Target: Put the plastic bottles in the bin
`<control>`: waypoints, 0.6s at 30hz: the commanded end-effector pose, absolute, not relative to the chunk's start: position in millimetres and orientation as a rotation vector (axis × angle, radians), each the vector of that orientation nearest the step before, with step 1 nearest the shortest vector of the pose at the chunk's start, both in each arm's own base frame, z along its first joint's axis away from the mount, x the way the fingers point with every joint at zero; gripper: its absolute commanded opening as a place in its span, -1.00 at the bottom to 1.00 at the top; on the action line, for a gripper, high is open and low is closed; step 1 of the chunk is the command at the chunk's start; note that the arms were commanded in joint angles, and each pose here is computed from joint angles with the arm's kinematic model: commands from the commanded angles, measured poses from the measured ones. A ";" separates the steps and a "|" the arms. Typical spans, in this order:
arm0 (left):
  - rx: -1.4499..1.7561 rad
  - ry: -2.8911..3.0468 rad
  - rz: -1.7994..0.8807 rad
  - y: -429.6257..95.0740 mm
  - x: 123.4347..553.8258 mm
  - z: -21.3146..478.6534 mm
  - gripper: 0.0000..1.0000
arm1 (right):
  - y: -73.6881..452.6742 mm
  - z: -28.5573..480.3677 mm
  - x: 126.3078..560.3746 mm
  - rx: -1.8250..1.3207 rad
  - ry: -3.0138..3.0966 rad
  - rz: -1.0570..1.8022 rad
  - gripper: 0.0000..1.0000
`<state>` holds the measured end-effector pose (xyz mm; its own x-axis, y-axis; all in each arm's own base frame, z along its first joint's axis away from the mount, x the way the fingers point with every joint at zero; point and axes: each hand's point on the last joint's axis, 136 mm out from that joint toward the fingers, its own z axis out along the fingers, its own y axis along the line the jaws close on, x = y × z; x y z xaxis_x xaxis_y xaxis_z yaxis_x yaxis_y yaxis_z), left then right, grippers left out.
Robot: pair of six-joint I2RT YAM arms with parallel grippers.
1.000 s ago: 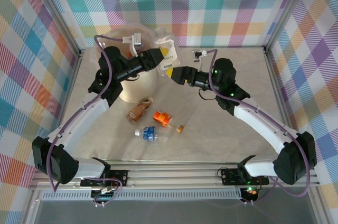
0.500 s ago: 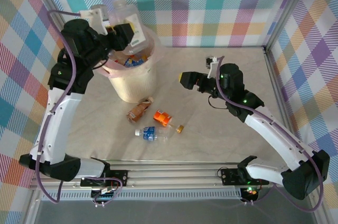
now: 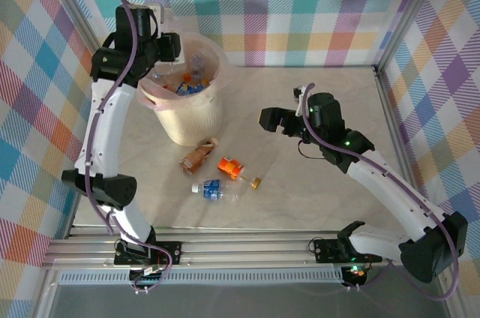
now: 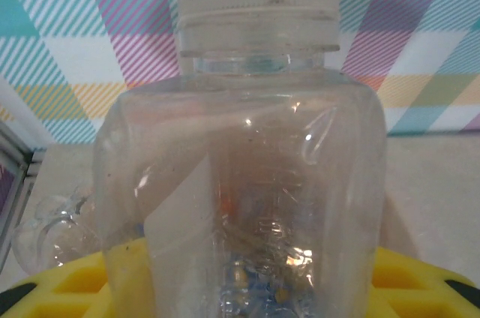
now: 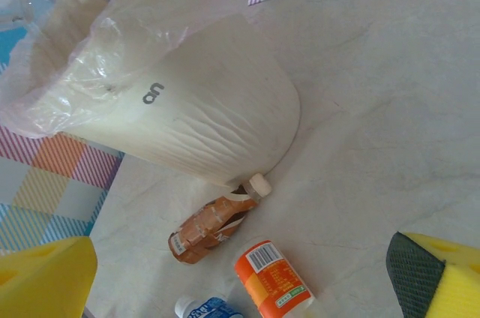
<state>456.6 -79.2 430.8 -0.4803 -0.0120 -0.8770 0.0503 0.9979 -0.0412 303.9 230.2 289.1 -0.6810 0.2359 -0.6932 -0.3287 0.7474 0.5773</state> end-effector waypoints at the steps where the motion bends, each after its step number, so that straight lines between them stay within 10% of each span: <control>1: 0.028 2.083 -0.051 -64.4 457.5 433.3 -0.32 | 227.5 293.9 308.4 -0.078 2.140 0.850 0.99; 18: 0.012 2.250 -0.459 -78.9 490.8 367.1 -0.33 | 221.5 290.0 311.2 -0.051 2.153 0.805 0.99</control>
<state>491.4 -71.1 365.7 -0.6467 -0.1070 -0.7552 0.1191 0.9638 -0.2386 308.8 222.9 278.4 -0.6856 0.2239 -0.6927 -0.2873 0.7911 0.5401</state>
